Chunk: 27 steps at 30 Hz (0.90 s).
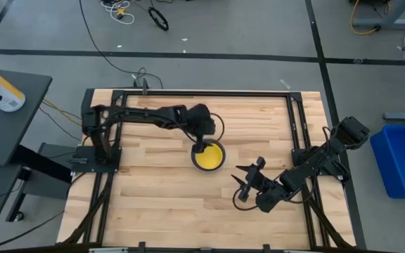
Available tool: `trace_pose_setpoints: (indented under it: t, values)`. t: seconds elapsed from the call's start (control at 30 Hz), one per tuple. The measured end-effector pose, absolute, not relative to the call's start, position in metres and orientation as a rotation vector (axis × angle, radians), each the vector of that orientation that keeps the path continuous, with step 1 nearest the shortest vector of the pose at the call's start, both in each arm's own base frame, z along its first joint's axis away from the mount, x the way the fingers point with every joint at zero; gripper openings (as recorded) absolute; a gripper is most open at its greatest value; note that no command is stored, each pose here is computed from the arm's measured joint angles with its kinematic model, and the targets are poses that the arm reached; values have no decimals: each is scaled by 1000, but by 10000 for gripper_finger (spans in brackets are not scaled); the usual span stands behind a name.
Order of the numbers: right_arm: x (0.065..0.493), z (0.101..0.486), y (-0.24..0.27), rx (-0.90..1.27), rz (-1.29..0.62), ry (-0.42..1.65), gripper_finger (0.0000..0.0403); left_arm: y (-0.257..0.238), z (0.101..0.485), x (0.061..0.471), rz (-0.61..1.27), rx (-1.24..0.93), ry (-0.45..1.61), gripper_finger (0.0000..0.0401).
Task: Nest bowls inside each other
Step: Return To Home Position
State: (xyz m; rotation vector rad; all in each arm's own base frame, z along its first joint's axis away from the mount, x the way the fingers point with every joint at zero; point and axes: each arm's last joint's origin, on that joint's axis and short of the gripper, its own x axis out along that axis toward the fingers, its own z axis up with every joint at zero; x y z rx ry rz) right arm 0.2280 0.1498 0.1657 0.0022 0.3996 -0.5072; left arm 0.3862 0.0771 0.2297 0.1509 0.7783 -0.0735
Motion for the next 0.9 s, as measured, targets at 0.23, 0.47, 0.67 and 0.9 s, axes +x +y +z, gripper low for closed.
trace_pose_setpoints:
  t: [0.23,0.47,0.67,0.9]
  values:
    - [213,176,155,-46,-512,341,179,55,288,318,-352,209,444,341]
    - [200,203,155,-41,-344,375,176,31,288,196,-202,159,118,340]
    - [191,228,150,-24,-341,284,168,12,245,121,-193,13,-9,339]
    - [178,248,138,-165,-363,261,166,2,210,82,-234,-79,-50,341]
